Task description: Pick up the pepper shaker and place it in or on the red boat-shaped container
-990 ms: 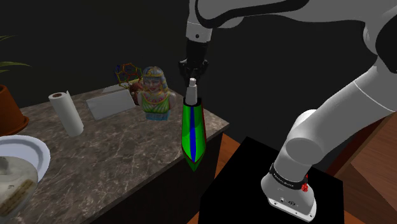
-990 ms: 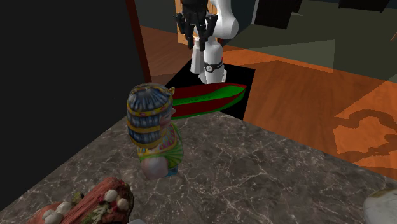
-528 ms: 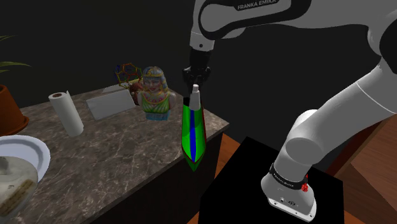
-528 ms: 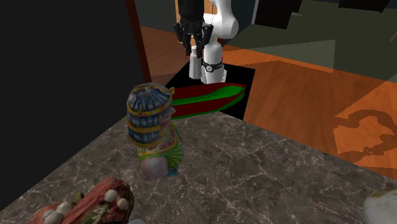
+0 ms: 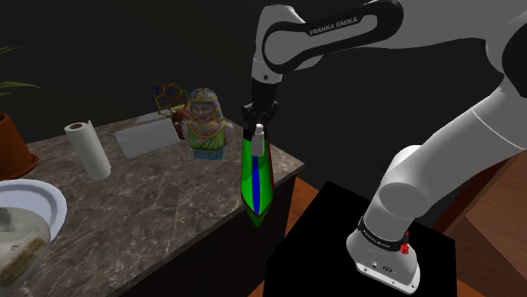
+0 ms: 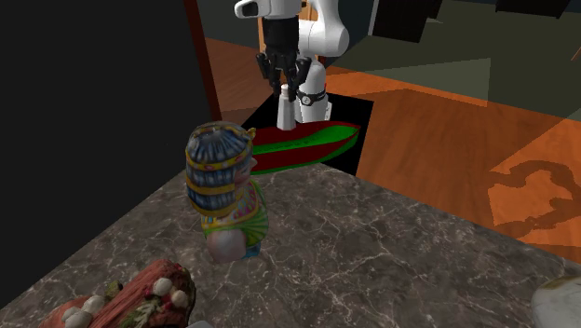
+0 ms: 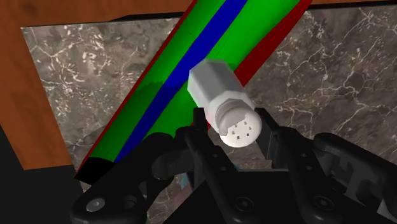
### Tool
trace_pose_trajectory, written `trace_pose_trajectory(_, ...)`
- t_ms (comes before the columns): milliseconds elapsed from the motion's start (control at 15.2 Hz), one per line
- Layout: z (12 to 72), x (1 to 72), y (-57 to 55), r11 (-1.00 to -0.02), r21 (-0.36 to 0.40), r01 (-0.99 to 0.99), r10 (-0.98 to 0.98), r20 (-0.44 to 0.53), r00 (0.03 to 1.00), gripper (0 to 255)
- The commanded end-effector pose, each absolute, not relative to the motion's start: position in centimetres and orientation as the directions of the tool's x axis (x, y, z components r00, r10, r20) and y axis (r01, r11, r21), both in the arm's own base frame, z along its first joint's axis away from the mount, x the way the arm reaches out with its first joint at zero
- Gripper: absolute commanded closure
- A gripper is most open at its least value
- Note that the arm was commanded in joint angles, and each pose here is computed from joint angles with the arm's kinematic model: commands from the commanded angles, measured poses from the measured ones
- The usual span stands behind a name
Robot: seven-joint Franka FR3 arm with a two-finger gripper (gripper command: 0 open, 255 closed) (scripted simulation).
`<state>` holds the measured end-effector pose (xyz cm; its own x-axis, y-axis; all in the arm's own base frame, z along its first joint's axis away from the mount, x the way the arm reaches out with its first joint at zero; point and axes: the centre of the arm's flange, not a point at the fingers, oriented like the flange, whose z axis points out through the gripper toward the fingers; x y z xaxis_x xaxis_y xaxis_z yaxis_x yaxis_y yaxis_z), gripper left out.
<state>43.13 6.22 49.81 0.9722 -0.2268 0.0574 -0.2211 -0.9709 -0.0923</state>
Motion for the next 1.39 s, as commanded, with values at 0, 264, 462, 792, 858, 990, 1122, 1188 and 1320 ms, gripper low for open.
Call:
trace_pose_trajectory(0,48.7,43.2,6.1,-0.971,-0.092,-0.221,-0.227,0.058,0.972,255)
trace_pose_trajectory(264,46.6,43.2,6.1,-0.971,-0.092,-0.221,-0.227,0.058,0.972,255)
trace_pose_trajectory(462,46.4,43.2,6.1,-0.971,-0.092,-0.221,-0.227,0.058,0.972,255)
trace_pose_trajectory(792,46.4,43.2,6.1,-0.971,-0.092,-0.221,-0.227,0.058,0.972,255)
trace_pose_trajectory(858,46.4,43.2,6.1,-0.971,-0.092,-0.221,-0.227,0.058,0.972,0)
trace_pose_trajectory(990,46.4,43.2,6.1,-0.971,-0.092,-0.221,-0.227,0.058,0.972,0)
trace_pose_trajectory(1122,46.4,43.2,6.1,-0.971,-0.092,-0.221,-0.227,0.058,0.972,0)
trace_pose_trajectory(1188,46.4,43.2,6.1,-0.971,-0.092,-0.221,-0.227,0.058,0.972,0)
trace_pose_trajectory(1320,49.0,43.0,5.9,-0.971,-0.092,-0.221,-0.227,0.058,0.972,0)
